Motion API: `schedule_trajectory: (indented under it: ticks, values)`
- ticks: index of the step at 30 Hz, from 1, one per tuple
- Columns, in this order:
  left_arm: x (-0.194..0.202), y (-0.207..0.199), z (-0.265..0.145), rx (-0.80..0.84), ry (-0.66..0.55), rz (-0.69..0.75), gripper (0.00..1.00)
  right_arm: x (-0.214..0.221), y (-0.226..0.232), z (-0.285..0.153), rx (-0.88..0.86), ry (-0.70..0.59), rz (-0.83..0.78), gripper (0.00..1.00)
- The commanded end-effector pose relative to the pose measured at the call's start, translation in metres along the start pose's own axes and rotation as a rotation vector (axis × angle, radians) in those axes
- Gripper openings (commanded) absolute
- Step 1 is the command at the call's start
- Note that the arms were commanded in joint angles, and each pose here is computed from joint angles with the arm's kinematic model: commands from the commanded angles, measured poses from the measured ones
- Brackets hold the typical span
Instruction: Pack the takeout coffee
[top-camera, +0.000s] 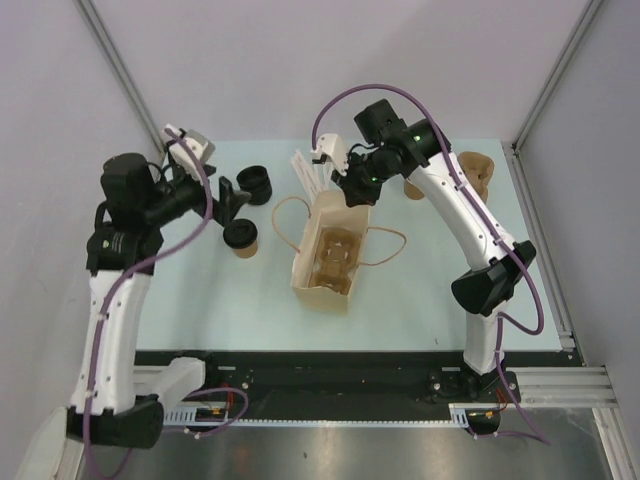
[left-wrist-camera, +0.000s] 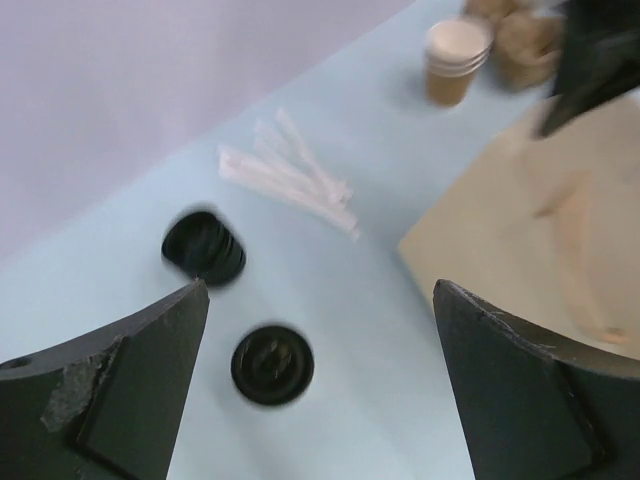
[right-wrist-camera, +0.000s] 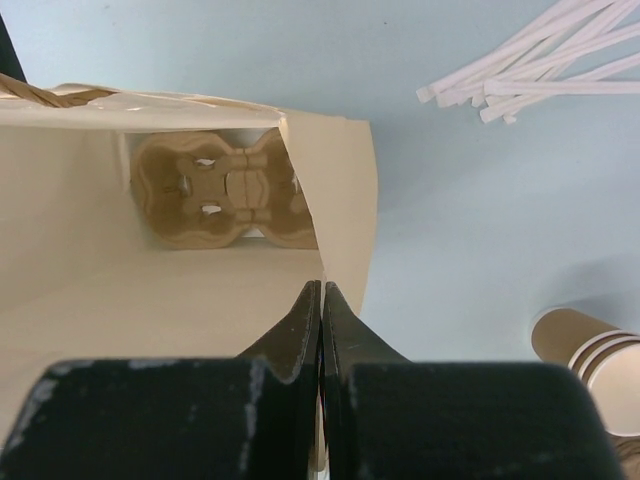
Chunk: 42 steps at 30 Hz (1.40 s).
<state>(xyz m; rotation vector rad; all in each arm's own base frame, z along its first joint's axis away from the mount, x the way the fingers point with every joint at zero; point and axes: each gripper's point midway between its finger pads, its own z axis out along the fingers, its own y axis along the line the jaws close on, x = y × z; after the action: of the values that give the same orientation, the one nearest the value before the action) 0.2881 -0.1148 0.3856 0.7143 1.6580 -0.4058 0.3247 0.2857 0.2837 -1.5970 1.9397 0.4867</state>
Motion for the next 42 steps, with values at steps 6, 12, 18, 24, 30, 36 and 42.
schedule_trajectory:
  ticks: [6, 12, 18, 24, 30, 36, 42]
  values:
    - [0.186, 0.074, 0.024, -0.330, 0.543, -0.581, 1.00, 0.018, 0.018, -0.003, -0.051, 0.073, 0.066, 0.00]
    - [0.221, 0.082, 0.042, -0.366, 0.582, -0.656, 0.99, 0.019, 0.017, 0.004, -0.054, 0.075, 0.089, 0.00]
    - [0.247, 0.083, 0.051, -0.347, 0.656, -0.680, 0.99, 0.019, 0.014, 0.010, -0.055, 0.078, 0.098, 0.00]
    - [0.251, 0.077, 0.060, -0.300, 0.656, -0.696, 1.00, 0.019, 0.013, 0.011, -0.054, 0.078, 0.106, 0.00]
    - [0.249, 0.073, 0.066, -0.264, 0.647, -0.695, 0.99, 0.020, 0.012, 0.014, -0.054, 0.081, 0.110, 0.00]
    - [0.254, 0.073, 0.071, -0.264, 0.657, -0.689, 1.00, 0.020, 0.011, 0.014, -0.055, 0.084, 0.115, 0.00]
    - [0.261, 0.074, 0.075, -0.273, 0.678, -0.682, 0.99, 0.020, 0.011, 0.015, -0.056, 0.083, 0.114, 0.00]
